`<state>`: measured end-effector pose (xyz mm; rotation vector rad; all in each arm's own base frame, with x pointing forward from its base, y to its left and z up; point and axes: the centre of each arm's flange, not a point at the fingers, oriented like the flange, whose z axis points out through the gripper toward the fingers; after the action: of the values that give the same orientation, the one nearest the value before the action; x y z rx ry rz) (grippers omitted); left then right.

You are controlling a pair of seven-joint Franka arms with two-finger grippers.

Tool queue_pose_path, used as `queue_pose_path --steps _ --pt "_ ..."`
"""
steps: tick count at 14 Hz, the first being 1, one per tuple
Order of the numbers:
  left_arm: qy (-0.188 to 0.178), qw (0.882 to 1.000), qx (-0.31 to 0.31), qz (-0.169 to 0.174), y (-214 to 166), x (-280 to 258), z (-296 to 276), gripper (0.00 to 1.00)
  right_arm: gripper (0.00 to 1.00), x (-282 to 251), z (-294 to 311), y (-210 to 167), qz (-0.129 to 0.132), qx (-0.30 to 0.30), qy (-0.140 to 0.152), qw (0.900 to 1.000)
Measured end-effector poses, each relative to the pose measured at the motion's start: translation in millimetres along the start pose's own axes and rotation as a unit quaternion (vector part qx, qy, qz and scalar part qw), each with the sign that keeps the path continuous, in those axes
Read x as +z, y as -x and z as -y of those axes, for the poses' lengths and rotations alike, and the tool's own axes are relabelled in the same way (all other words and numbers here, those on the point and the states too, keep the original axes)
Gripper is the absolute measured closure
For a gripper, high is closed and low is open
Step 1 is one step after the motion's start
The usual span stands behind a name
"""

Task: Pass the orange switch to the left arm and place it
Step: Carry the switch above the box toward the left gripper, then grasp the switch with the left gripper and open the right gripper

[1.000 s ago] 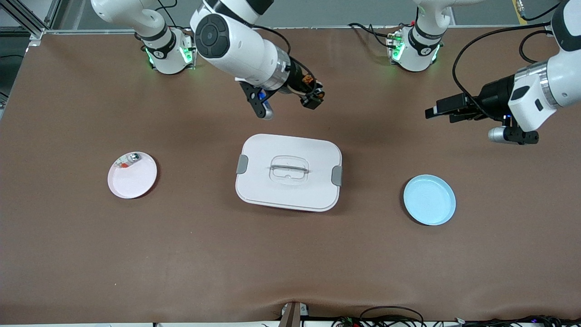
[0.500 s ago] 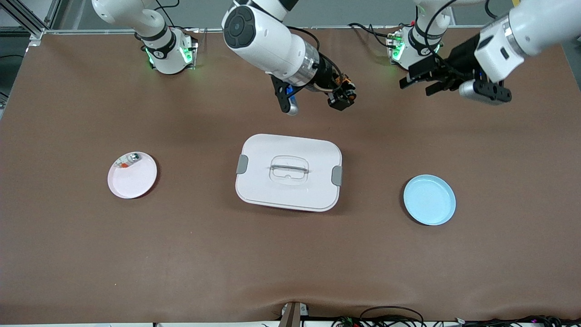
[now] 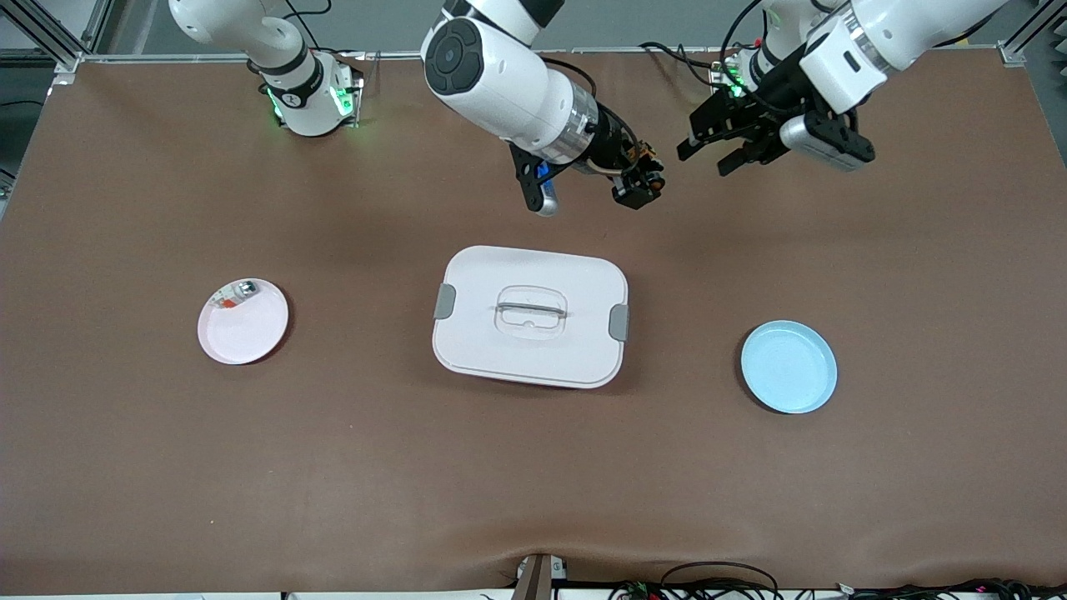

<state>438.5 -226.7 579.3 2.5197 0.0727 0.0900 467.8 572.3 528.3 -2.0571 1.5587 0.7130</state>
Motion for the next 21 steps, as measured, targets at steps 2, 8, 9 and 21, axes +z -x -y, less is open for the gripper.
queue_pose_path --steps 2,8,9,21 --pt "0.006 1.0 0.002 0.001 4 14 -1 0.21 0.27 0 0 0 0.0 0.0 0.0 1.0" --pt "0.03 0.999 -0.019 0.025 14 37 1 0.32 0.27 0 0 -1 0.0 0.001 0.0 1.0" --pt "0.038 0.999 -0.026 0.029 15 41 2 0.32 0.27 0 1 -1 0.0 0.001 0.0 1.0" --pt "0.059 0.996 -0.048 0.046 9 58 7 0.65 0.27 6 3 -6 -0.004 0.005 0.003 1.0"
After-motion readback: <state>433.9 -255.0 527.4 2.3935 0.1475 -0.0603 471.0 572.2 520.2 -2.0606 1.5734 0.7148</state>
